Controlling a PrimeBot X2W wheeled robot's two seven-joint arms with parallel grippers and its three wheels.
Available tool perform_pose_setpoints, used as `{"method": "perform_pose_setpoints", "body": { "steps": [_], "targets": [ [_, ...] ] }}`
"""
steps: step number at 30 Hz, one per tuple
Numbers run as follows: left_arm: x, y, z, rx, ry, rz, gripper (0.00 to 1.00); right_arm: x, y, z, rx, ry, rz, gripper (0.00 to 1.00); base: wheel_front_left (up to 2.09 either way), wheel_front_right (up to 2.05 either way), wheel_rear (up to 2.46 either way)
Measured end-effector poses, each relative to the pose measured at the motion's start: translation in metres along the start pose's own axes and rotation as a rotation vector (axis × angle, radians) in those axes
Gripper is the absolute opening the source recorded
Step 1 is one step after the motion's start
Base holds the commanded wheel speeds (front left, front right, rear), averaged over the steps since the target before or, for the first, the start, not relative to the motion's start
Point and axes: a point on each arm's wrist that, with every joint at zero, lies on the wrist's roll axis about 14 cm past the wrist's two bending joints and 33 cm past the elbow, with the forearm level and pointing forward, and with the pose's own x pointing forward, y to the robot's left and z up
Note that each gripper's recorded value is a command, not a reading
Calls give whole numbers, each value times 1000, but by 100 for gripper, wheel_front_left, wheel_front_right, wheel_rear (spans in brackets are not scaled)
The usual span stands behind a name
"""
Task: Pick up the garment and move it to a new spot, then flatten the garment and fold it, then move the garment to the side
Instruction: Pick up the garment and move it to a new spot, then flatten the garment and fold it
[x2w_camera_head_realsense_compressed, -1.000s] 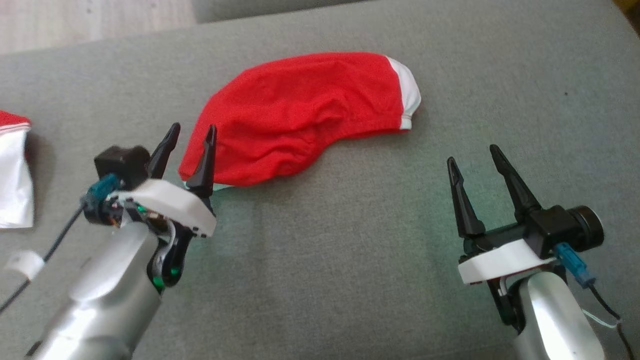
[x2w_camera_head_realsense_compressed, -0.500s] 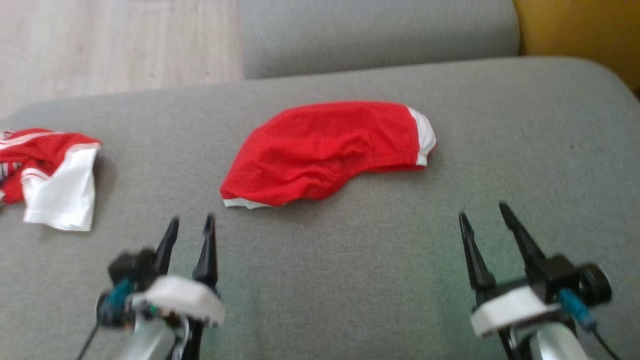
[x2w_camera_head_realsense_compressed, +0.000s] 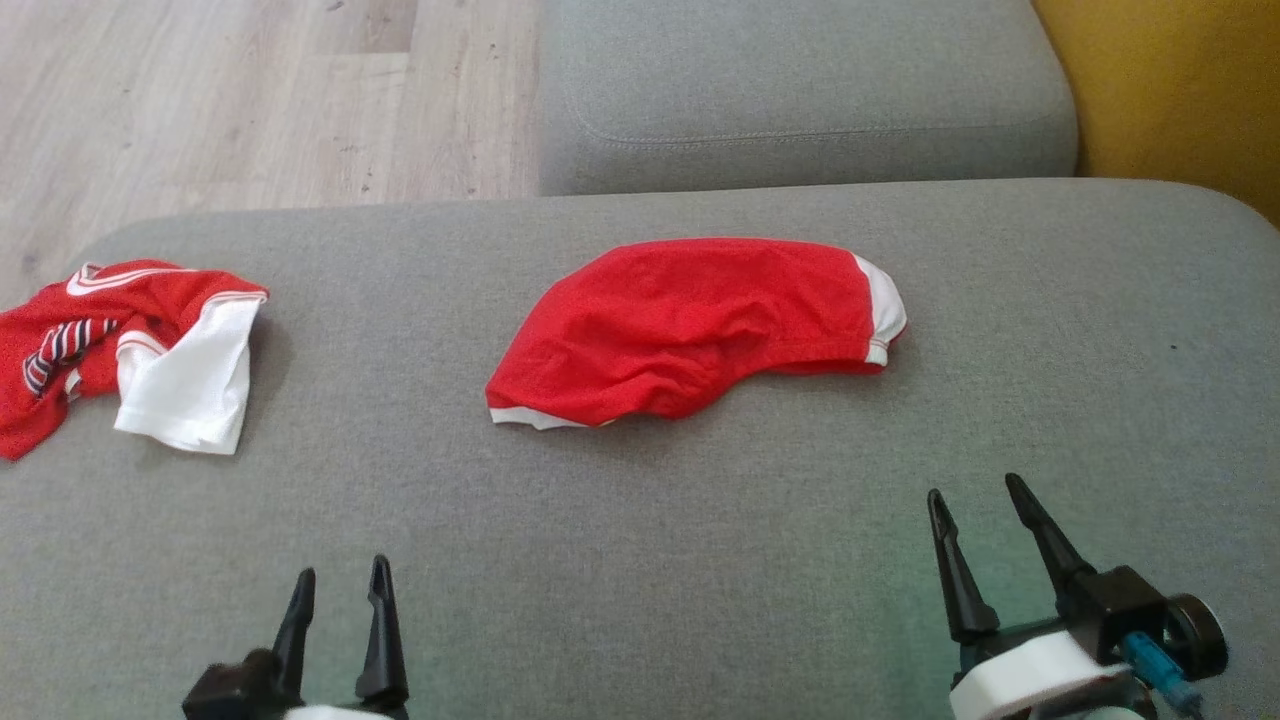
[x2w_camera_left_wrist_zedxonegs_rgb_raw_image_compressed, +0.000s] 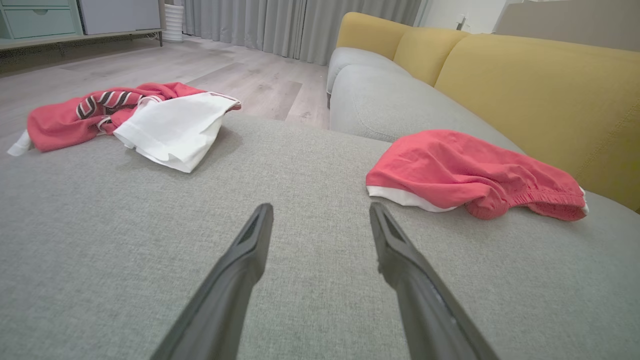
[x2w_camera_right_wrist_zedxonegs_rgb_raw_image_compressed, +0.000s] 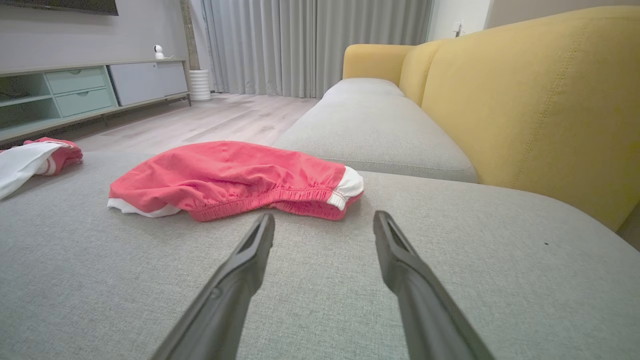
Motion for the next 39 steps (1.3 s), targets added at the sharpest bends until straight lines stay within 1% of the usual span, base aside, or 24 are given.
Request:
{"method": "perform_pose_setpoints", "body": {
  "steps": [6, 16, 26, 31, 35, 37, 38, 39],
  "targets": [
    [-6, 5, -3, 1, -1, 18, 100, 1, 6, -3, 9, 9, 17, 100, 0, 0, 0],
    [-5, 0, -7, -3, 8, 1, 100, -1, 7, -10, 14, 30, 20, 100, 0, 0, 0],
    [-6, 5, -12, -5, 24, 17, 100, 4, 12, -13, 12, 40, 39, 100, 0, 0, 0],
    [-6, 9, -15, -1, 35, 33, 100, 18, 31, -15, 0, 65, 108, 100, 0, 0, 0],
    [2, 9, -12, 1, 31, 38, 100, 50, 58, -12, -22, 91, 205, 100, 0, 0, 0],
    [6, 10, -10, -3, 28, 43, 100, 66, 67, -13, -44, 115, 244, 100, 0, 0, 0],
    [6, 10, -10, -3, 28, 43, 100, 66, 67, -13, -44, 115, 244, 100, 0, 0, 0],
    [10, 11, -8, -5, 22, 53, 100, 80, 77, -23, -58, 170, 279, 100, 0, 0, 0]
  ]
}}
